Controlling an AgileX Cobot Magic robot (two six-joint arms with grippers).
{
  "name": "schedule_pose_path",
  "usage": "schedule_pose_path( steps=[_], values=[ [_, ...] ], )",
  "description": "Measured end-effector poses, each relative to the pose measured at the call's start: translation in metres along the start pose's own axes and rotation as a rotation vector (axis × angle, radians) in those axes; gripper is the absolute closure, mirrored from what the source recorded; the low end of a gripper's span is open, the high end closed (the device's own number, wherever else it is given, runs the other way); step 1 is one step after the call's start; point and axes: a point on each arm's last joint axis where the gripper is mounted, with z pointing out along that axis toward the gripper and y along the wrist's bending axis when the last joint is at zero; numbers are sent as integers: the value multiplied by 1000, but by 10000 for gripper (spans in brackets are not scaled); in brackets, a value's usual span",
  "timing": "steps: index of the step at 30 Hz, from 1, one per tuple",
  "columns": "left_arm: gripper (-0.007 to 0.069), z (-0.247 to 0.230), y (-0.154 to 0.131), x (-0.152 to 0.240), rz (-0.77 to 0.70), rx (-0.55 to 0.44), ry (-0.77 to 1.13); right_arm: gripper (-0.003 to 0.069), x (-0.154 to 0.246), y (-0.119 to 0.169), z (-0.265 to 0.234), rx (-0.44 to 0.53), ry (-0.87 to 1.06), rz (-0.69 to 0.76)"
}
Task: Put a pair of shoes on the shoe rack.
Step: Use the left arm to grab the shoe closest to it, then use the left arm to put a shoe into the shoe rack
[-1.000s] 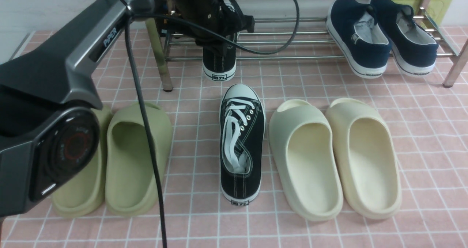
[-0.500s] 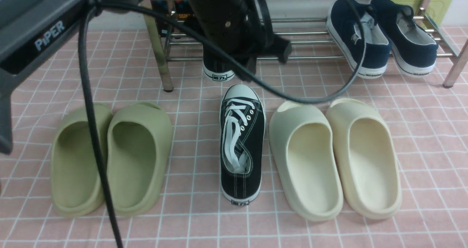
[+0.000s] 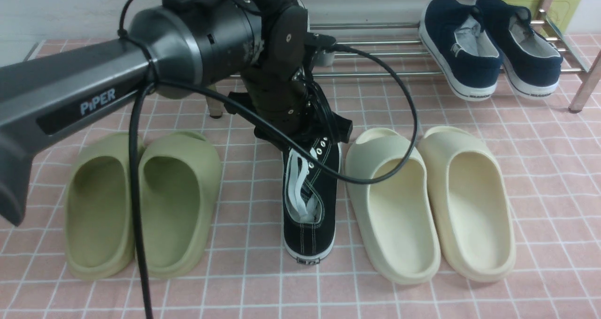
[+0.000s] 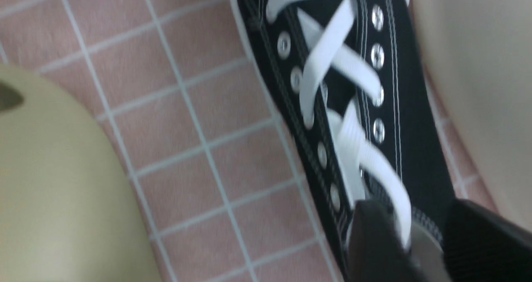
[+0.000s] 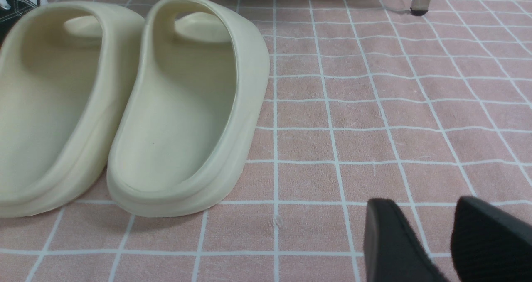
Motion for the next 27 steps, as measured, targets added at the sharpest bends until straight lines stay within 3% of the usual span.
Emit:
schedule_pose_path(
  steps=[5, 8, 10, 14, 15, 16, 17, 22, 27],
  values=[
    [95, 28, -2, 4, -3, -11, 46, 419, 0, 0, 0, 0, 0, 0],
    [92, 49, -3, 10, 0, -24, 100, 419, 0, 0, 0, 0, 0, 0],
    [120, 54, -3, 11, 1, -27, 112, 419, 0, 0, 0, 0, 0, 0],
    [375, 63, -3, 13, -23, -30, 121, 419, 0, 0, 0, 0, 0, 0],
    [481, 63, -3, 13, -33, -32, 118, 419, 0, 0, 0, 0, 0, 0],
    [493, 63, -3, 13, -35, -31, 117, 419, 0, 0, 0, 0, 0, 0],
    [556, 62, -3, 12, -45, -32, 114, 419, 0, 0, 0, 0, 0, 0],
    [570, 43, -5, 1, -47, -27, 126, 419, 0, 0, 0, 0, 0, 0],
    [570, -14, -8, -36, -65, 7, 10, 419, 0, 0, 0, 0, 0, 0]
  ],
)
